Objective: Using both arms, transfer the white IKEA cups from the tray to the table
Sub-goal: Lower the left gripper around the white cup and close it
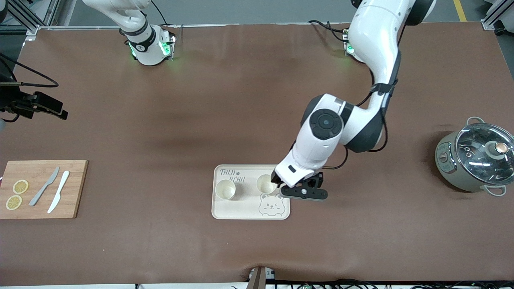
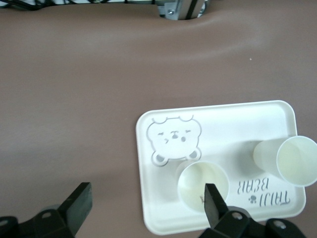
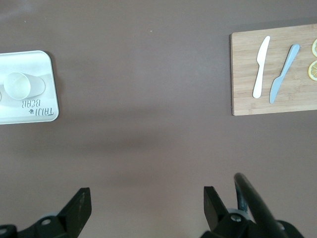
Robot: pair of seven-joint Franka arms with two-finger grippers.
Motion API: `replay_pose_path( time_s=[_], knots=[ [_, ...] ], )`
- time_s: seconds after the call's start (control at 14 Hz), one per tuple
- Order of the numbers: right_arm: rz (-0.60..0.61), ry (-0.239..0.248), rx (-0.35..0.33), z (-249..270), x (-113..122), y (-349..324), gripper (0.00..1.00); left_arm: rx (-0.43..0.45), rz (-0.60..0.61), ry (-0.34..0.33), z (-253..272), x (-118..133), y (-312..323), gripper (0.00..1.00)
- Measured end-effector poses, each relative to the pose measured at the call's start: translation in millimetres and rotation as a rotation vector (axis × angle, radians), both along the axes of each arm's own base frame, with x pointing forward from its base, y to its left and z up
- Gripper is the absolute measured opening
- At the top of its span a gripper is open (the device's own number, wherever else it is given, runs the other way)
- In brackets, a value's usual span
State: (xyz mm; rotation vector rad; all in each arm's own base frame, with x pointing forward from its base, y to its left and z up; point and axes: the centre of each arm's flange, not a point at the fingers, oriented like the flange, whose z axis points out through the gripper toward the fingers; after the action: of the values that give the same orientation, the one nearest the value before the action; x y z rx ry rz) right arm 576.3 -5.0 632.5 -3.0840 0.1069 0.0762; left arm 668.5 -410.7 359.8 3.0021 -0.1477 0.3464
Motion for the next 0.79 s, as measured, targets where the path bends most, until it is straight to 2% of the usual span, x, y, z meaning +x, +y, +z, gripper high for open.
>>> replay_pose_path(
  time_s=[0.29,0.79],
  knots=[
    [0.002,0.037,0.000,-3.2,-4.1,-0.1,1.00,-0.002,-0.004,-0.013,-31.4,2.6,-6.9,1.00],
    [-0.002,0.058,-0.001,-6.3,-5.9,-2.6,1.00,0.036,0.007,0.052,-114.7,-13.7,-28.1,1.00]
  ],
)
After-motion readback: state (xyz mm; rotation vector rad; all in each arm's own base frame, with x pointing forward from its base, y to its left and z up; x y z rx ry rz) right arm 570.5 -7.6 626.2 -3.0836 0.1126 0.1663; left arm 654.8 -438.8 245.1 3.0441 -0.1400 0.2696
